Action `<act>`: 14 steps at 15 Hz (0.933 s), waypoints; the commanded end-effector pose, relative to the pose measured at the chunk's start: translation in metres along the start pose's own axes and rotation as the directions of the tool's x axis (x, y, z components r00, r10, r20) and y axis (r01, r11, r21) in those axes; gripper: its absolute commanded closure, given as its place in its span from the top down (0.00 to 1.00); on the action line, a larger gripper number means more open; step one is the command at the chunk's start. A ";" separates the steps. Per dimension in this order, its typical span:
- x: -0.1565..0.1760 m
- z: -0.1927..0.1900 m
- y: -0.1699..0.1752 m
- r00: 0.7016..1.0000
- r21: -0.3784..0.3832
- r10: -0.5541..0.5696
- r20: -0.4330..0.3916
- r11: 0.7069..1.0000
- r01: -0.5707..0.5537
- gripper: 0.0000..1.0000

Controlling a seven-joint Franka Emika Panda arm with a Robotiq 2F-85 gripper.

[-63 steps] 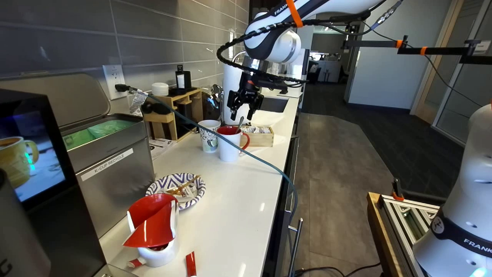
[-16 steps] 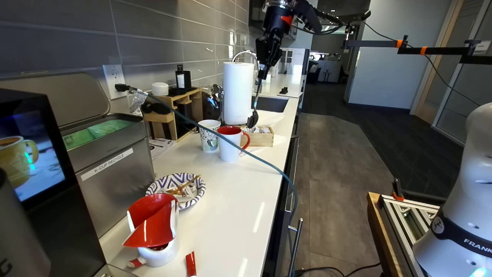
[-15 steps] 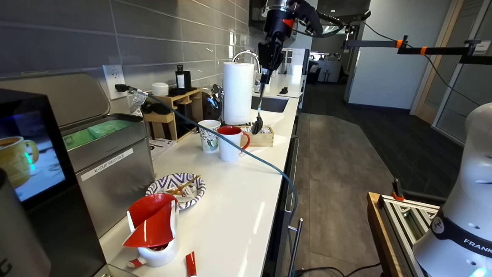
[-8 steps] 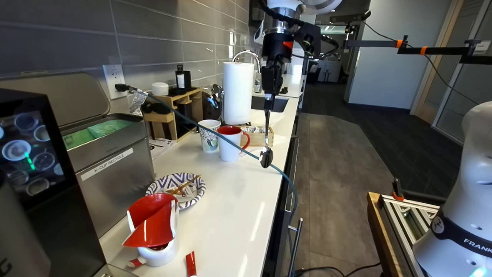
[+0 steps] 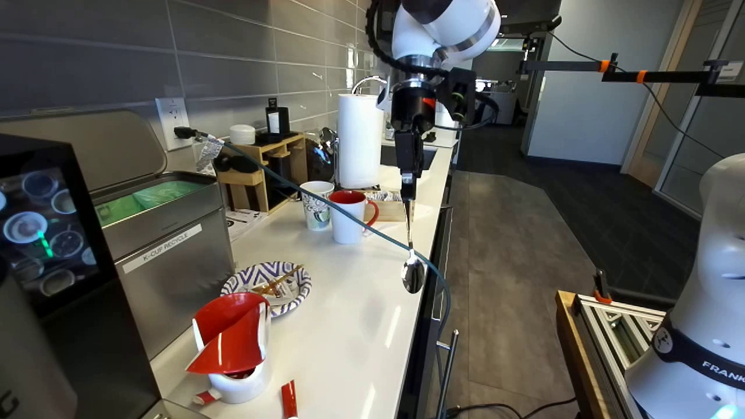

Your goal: Put the spoon on the counter

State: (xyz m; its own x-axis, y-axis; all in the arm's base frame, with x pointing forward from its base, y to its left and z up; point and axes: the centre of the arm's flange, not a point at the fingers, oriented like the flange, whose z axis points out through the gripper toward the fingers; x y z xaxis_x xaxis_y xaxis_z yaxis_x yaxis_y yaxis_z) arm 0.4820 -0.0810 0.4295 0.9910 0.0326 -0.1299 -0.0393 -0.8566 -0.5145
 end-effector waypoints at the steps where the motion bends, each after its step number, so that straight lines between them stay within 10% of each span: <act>1: 0.003 0.004 0.007 1.000 0.002 0.009 0.008 1.000 -0.009 0.04; 14: 0.025 0.082 0.022 0.997 0.258 -0.018 -0.077 0.965 0.038 0.01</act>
State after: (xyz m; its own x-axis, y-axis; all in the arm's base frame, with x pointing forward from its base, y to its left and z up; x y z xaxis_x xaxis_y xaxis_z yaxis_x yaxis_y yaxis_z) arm 0.4928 -0.0657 0.3680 0.9952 0.0310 -0.0931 -0.0417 -0.7254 -0.6871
